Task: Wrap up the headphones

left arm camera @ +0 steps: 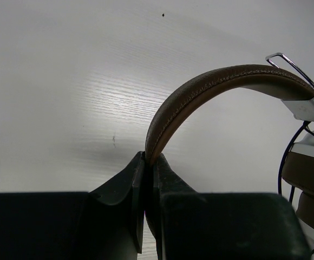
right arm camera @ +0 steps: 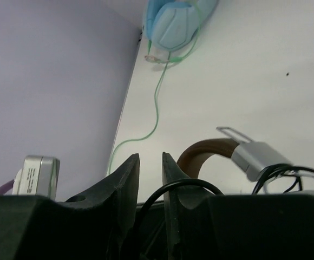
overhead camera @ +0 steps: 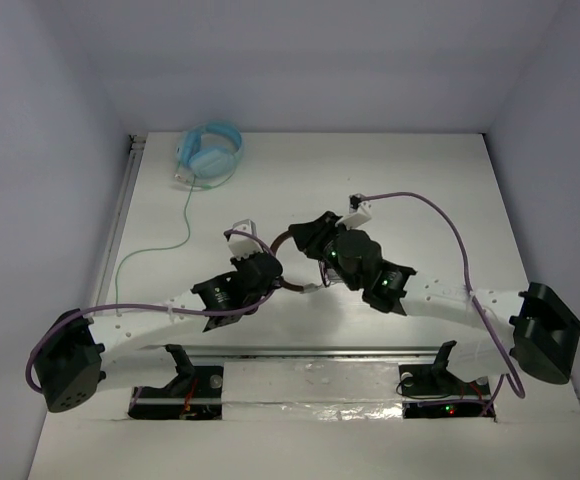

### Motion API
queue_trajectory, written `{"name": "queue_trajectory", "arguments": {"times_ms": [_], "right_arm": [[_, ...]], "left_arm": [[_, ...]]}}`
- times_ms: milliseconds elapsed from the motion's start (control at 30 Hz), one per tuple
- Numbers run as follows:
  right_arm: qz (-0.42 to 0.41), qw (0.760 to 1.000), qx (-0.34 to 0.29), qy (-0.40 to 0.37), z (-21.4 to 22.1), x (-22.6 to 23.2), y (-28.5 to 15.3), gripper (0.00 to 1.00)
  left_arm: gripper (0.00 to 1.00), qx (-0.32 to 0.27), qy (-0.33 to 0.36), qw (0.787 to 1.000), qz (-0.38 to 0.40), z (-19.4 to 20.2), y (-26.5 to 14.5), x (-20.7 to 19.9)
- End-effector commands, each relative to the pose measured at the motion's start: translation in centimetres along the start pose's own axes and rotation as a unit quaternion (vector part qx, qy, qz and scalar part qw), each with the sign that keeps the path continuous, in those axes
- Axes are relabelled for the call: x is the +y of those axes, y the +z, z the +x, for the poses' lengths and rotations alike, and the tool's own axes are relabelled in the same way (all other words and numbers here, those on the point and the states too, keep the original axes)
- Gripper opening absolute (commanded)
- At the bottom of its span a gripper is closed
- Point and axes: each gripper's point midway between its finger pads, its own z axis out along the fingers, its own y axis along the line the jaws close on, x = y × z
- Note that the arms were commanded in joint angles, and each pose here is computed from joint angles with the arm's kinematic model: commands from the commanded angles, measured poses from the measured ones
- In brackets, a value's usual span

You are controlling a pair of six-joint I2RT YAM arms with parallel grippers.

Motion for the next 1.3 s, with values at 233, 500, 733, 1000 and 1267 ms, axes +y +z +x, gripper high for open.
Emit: {"name": "queue_trajectory", "arguments": {"times_ms": [233, 500, 733, 1000, 1267], "right_arm": [[0.071, 0.993, -0.088, -0.037, -5.3, -3.3, 2.3, 0.52], [0.087, 0.992, -0.068, -0.067, -4.3, -5.4, 5.2, 0.54], [0.072, 0.991, -0.07, -0.092, -6.5, -3.7, 6.1, 0.54], [0.122, 0.976, -0.119, -0.136, -13.2, -4.1, -0.8, 0.0], [0.113, 0.982, -0.128, -0.081, -15.2, -5.7, -10.1, 0.0]], "left_arm": [[0.0, 0.018, -0.015, 1.0, 0.009, 0.5, -0.3, -0.9], [0.0, 0.054, 0.006, 0.998, 0.024, 1.9, 0.2, -2.4], [0.0, 0.072, 0.024, 0.997, 0.029, 2.2, 0.3, -3.2], [0.0, 0.037, 0.043, 0.997, 0.055, 0.2, 1.3, -6.2], [0.0, 0.025, 0.071, 0.995, 0.069, -0.3, 7.4, -9.7]]}}
